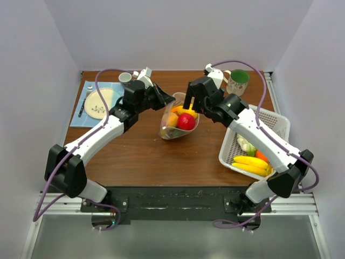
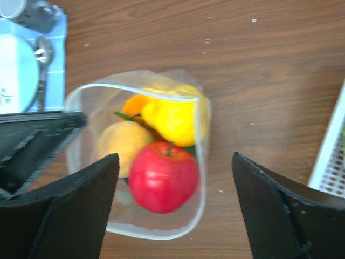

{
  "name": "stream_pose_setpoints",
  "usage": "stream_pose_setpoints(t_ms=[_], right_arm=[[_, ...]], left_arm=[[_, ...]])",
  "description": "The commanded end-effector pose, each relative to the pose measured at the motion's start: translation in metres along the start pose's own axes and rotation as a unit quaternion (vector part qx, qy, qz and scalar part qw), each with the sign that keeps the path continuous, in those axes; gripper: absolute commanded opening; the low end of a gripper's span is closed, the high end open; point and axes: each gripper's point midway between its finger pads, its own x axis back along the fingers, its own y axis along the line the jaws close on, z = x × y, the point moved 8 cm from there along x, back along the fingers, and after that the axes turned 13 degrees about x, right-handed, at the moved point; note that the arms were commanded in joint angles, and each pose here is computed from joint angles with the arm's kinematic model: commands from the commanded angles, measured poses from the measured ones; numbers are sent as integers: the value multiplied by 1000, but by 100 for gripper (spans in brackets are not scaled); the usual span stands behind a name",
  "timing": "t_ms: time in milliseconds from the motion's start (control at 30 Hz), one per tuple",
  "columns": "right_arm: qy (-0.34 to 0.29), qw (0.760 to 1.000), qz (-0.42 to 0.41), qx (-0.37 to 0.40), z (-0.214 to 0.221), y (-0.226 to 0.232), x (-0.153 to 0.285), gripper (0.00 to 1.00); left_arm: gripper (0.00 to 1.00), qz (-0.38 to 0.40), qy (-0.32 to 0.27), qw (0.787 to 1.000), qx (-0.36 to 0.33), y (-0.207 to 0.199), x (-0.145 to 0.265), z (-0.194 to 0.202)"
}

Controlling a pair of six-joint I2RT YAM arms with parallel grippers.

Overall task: Place the food in the zip-top bag and seal the zipper
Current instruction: Place the fake fruit in the zipper food storage bag, then zip the zipper food storage bag at the center of the board.

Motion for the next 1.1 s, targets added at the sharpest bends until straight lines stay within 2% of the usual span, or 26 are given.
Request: stream_pose_setpoints(t_ms=[0,67,233,333,367,500,533,633,767,1067], right_arm=[[8,1000,27,15,7,-8,-16,76],[15,999,21,21,4,-4,-21,69],[42,998,35,35,9,5,-43,60],[43,998,40,32,5,3,-49,49],[40,998,41,27,-1,2,-50,42],[46,998,44,27,-12,1,-59,28],[48,997,45,28,-14,0,-60,21],[54,997,46,29,-22,2,-69,9],[57,997,42,28,-28,6,-75,3],[67,997,34,26,-25,10,-80,0]], left_arm=[[0,48,-24,999,-7,-26,9,-12],[0,49,-21,999,-10,-25,9,-12],[0,53,-9,998,-14,-23,8,-9],[0,52,-3,998,-19,-20,9,-6],[0,53,-1,998,-22,-20,9,-6],[0,61,12,997,-41,-21,11,-4],[0,61,15,997,-48,-21,11,-3],[0,63,25,996,-59,-19,12,-2],[0,57,34,996,-67,-14,12,1],[1,62,40,994,-82,-18,17,1]])
